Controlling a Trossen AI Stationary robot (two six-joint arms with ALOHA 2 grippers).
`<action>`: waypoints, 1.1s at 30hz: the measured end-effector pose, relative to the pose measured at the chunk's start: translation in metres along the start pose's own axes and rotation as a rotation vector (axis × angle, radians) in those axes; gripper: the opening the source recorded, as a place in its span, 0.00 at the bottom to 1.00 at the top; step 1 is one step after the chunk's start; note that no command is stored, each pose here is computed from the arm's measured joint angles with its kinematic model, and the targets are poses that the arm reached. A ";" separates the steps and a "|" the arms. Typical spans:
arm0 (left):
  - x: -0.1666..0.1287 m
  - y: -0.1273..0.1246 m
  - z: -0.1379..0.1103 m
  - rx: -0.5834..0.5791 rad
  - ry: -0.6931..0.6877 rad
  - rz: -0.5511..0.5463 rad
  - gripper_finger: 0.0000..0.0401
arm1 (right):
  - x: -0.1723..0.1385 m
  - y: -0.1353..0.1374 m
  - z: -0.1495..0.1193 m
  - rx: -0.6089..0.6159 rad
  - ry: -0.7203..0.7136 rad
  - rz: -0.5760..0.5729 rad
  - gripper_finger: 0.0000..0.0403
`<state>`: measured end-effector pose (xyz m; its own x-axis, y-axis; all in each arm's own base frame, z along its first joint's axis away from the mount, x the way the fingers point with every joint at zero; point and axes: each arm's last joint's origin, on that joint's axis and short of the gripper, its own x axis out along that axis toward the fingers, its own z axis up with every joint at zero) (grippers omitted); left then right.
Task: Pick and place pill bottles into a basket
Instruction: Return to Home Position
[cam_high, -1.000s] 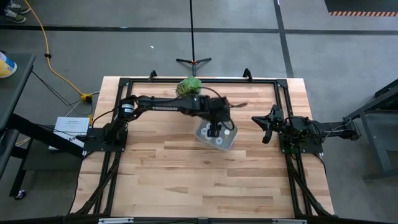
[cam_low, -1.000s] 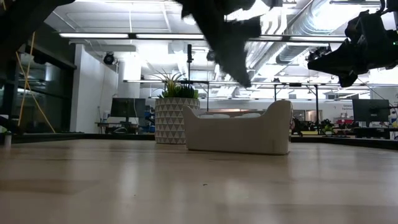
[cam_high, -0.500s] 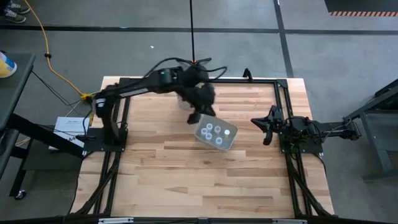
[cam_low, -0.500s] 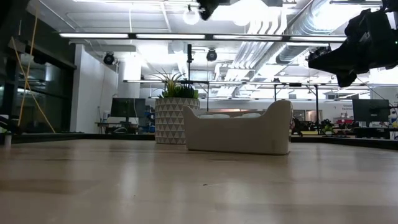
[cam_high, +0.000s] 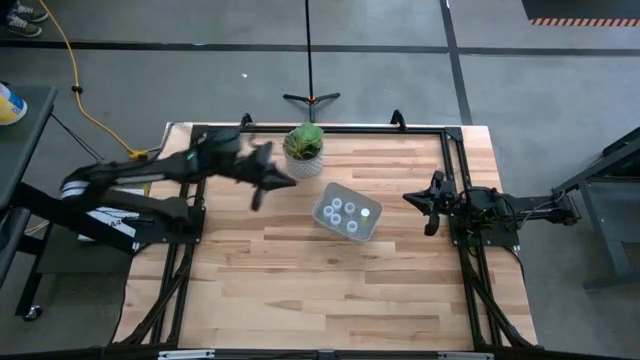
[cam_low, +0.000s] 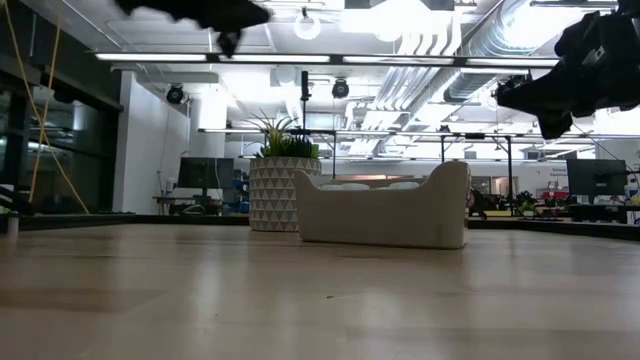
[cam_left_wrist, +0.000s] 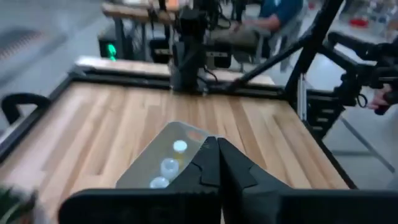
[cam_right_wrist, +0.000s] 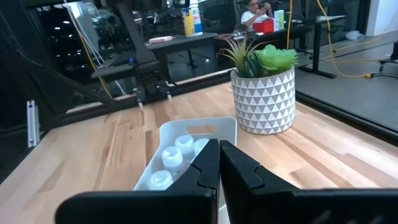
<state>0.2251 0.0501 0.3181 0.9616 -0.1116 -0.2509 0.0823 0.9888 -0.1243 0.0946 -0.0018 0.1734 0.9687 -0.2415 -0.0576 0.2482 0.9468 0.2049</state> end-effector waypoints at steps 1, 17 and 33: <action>-0.010 -0.003 -0.012 0.011 -0.034 0.006 0.05 | 0.000 0.000 0.000 0.002 -0.005 0.002 0.00; -0.077 -0.026 -0.125 -0.085 -0.394 0.019 0.05 | -0.002 0.004 0.014 -0.031 -0.140 0.058 0.00; -0.086 -0.048 -0.169 -0.006 -0.353 0.128 0.05 | -0.002 0.006 0.013 -0.051 -0.113 0.146 0.00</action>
<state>0.0943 -0.0046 0.1839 0.9951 0.0549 0.0819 -0.0449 0.9918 -0.1194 0.0945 0.0017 0.1870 0.9895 -0.1207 0.0794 0.1075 0.9823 0.1531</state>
